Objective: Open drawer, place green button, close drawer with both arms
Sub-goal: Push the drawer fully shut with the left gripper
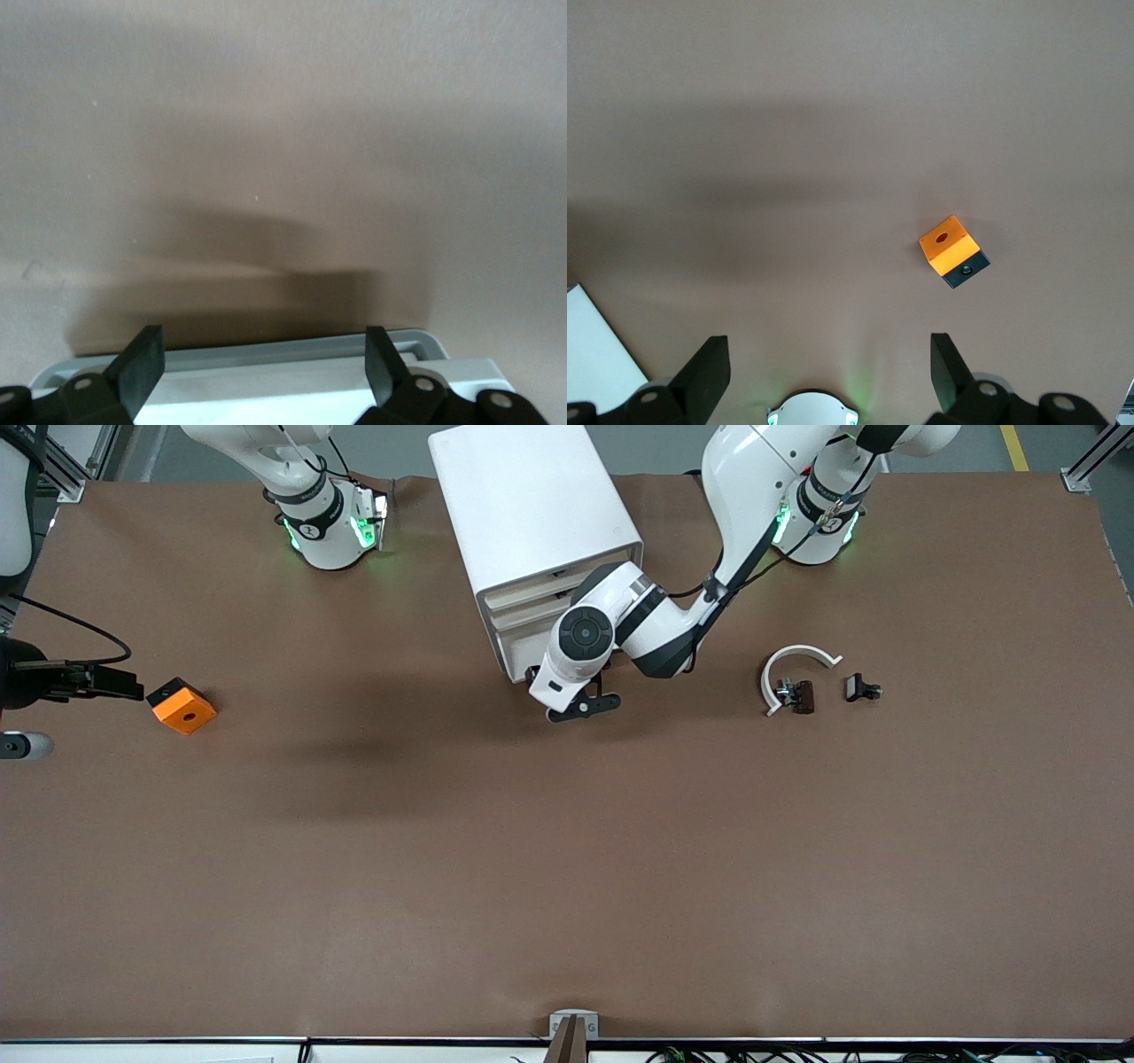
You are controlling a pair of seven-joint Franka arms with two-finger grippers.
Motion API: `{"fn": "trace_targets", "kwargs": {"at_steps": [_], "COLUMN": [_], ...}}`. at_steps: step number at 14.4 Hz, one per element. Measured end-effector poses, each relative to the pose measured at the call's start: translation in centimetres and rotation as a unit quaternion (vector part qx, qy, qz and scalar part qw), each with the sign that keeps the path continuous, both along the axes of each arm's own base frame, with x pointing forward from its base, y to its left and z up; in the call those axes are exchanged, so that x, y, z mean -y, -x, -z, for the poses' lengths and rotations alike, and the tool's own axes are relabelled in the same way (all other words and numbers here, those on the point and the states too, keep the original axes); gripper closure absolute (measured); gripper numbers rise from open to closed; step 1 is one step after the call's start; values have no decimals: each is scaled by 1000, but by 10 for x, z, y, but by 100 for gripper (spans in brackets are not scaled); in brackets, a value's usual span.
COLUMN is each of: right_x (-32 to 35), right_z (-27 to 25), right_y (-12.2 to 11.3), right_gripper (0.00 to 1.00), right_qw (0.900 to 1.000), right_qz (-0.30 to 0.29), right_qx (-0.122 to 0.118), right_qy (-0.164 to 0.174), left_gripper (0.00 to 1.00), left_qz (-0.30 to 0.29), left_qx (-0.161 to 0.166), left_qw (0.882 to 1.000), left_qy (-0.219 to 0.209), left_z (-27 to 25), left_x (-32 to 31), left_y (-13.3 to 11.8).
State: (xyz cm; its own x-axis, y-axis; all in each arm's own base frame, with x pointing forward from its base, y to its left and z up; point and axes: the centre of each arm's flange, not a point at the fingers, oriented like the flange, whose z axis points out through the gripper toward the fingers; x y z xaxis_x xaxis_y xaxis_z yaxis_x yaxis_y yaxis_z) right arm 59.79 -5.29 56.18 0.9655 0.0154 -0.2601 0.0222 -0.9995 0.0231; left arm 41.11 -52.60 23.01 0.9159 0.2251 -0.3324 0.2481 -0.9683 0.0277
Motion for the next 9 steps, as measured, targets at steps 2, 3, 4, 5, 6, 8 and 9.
{"fn": "trace_targets", "kwargs": {"at_steps": [2,3,4,5,6,8,9], "right_x": [0,0,1,1,1,1,1], "right_z": [-1,-4,-9,-16,-23,-35,-40], "right_y": [0,-1,-1,-2,-2,-3,-2], "right_gripper": [0,0,0,0,0,0,0], "right_qw": [1000,1000,1000,1000,1000,999,999], "right_qz": [0,1,1,1,1,1,1], "right_qx": [1,5,11,18,26,39,42], "right_qy": [1,1,2,3,3,4,4], "left_gripper": [0,0,0,0,0,0,0], "left_qz": [-5,-6,-6,-8,-12,-21,-25], "left_qx": [-4,-6,-9,-14,-20,-33,-39], "left_qw": [1000,1000,1000,1000,1000,999,999], "left_qy": [-3,-5,-5,-5,-4,1,2], "left_z": [1,1,1,2,2,3,3], "left_x": [2,2,4,5,7,7,7], "left_y": [4,6,9,13,15,18,19]}}
